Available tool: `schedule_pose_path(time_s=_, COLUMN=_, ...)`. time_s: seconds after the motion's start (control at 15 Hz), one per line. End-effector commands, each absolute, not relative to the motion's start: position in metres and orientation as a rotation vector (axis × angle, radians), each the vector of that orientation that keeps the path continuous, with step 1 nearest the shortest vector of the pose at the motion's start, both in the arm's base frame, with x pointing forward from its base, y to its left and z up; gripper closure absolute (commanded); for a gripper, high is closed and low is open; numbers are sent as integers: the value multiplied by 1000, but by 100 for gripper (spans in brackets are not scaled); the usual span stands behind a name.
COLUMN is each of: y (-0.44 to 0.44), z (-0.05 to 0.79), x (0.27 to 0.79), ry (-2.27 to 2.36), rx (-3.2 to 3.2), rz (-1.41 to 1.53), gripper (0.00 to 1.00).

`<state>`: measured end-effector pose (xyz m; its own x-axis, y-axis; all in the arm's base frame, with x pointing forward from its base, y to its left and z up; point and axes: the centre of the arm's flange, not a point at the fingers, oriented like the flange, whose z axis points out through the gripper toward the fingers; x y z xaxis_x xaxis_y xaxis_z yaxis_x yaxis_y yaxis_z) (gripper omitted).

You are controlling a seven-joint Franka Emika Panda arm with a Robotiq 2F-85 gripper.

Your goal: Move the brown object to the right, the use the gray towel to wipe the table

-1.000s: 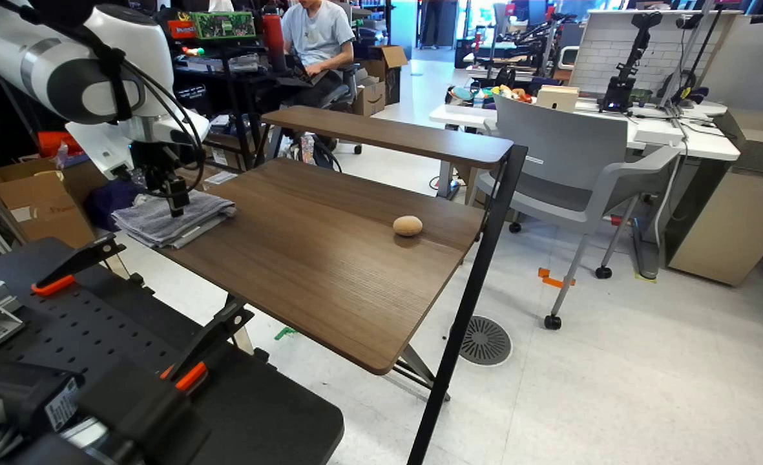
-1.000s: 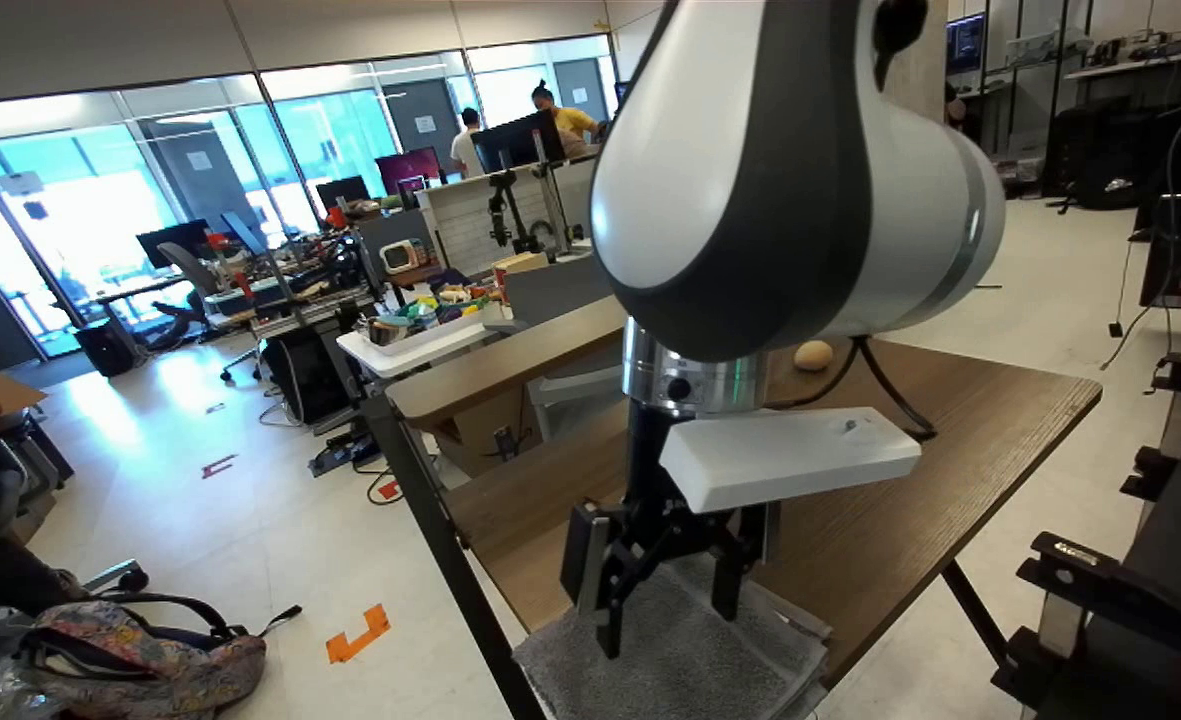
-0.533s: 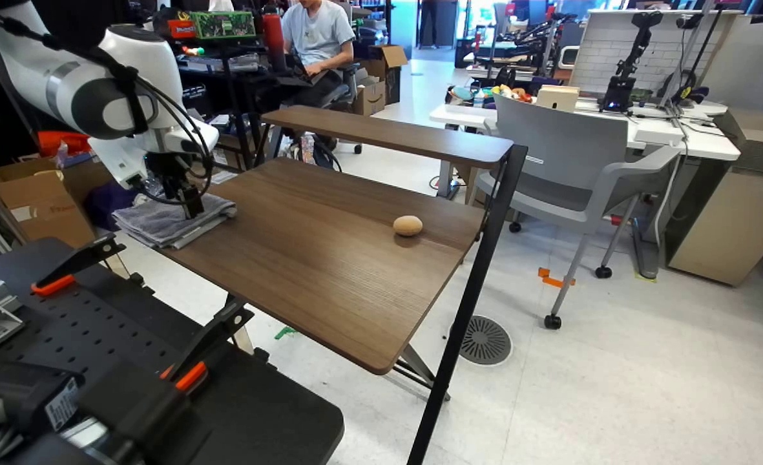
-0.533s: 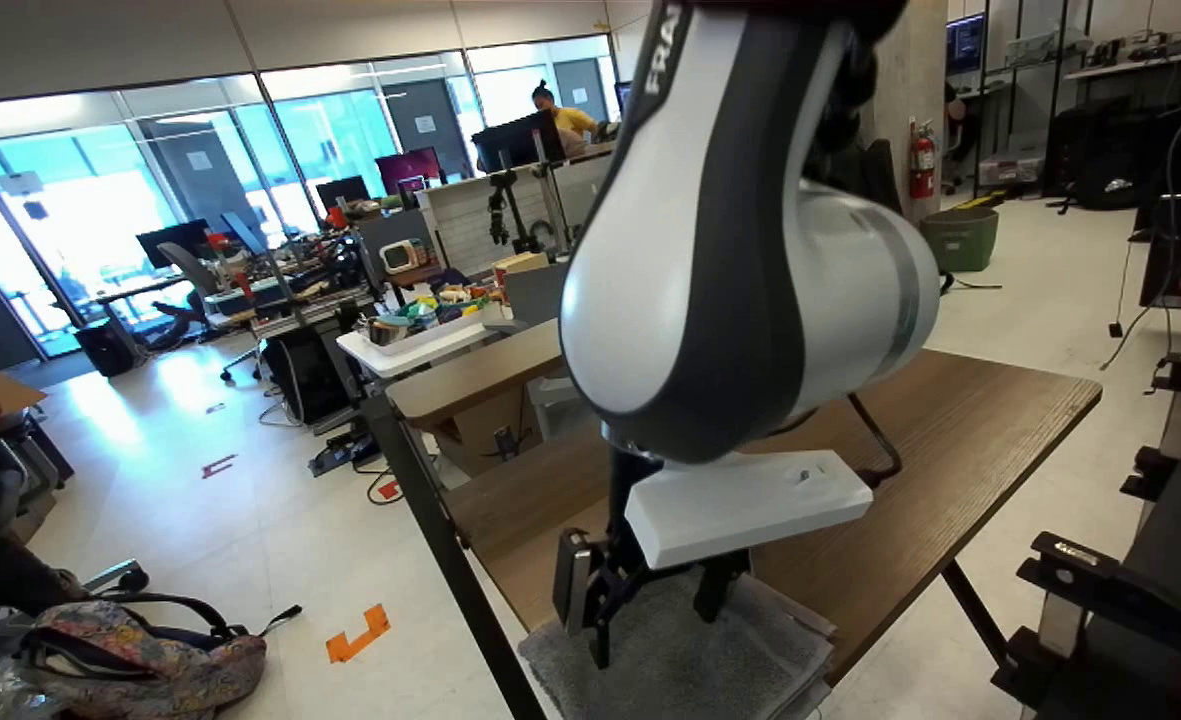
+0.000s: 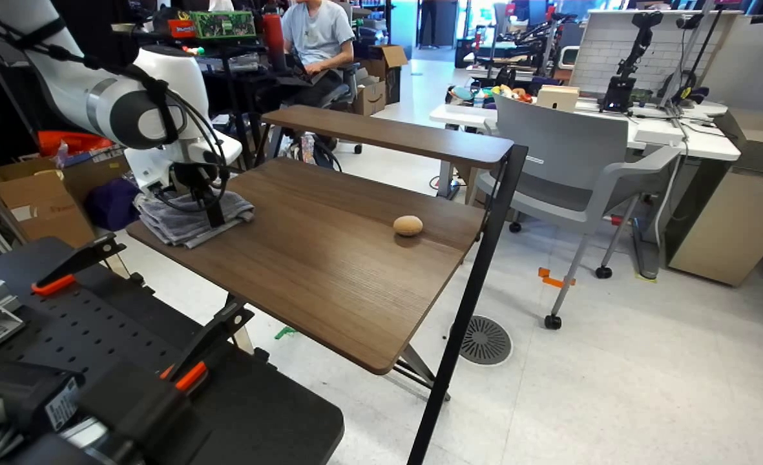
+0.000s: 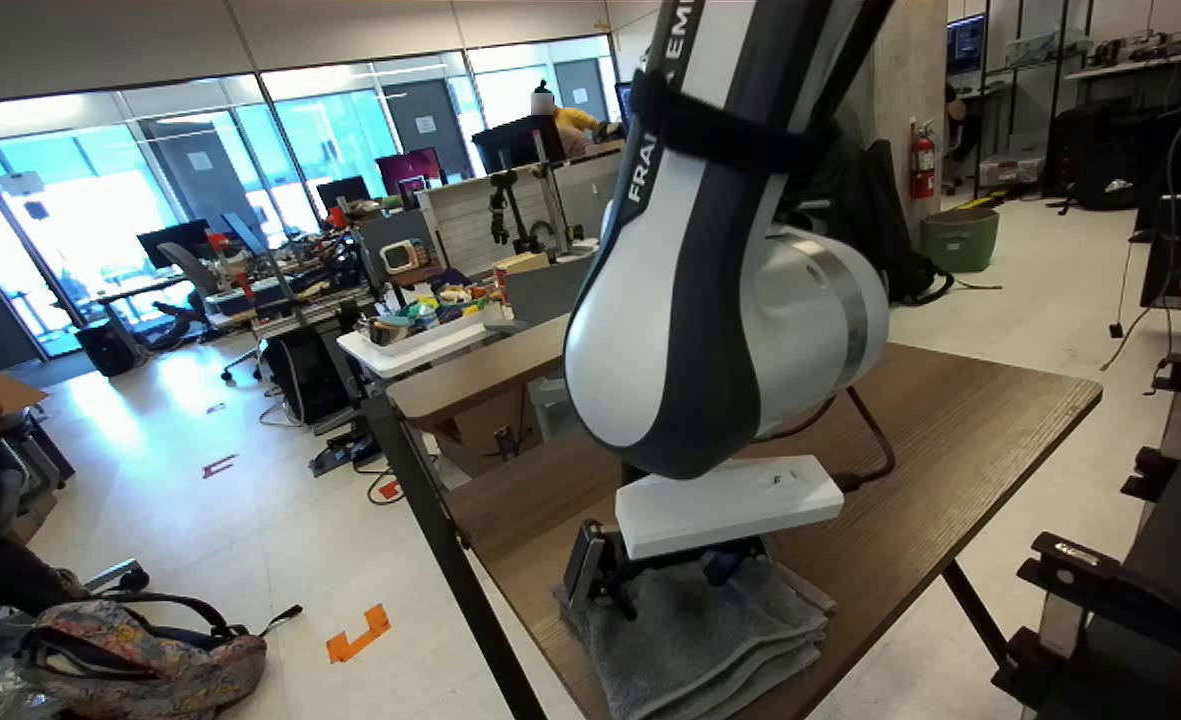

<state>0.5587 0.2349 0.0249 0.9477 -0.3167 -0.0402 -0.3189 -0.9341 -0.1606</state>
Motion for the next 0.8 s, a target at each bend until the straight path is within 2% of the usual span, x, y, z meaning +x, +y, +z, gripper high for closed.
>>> schedule_pose_path(time_s=0.0, y=187, z=-8, x=607, ry=678, rx=-2939, rz=21, gripper=0)
schedule_pose_path(time_s=0.47, y=54, z=-10, x=691, ry=1078, rx=-2804, rz=-173, gripper=0)
schedule_pose_path(time_s=0.73, y=27, z=-10, x=706, ry=1195, rx=-2728, rz=-220, gripper=0)
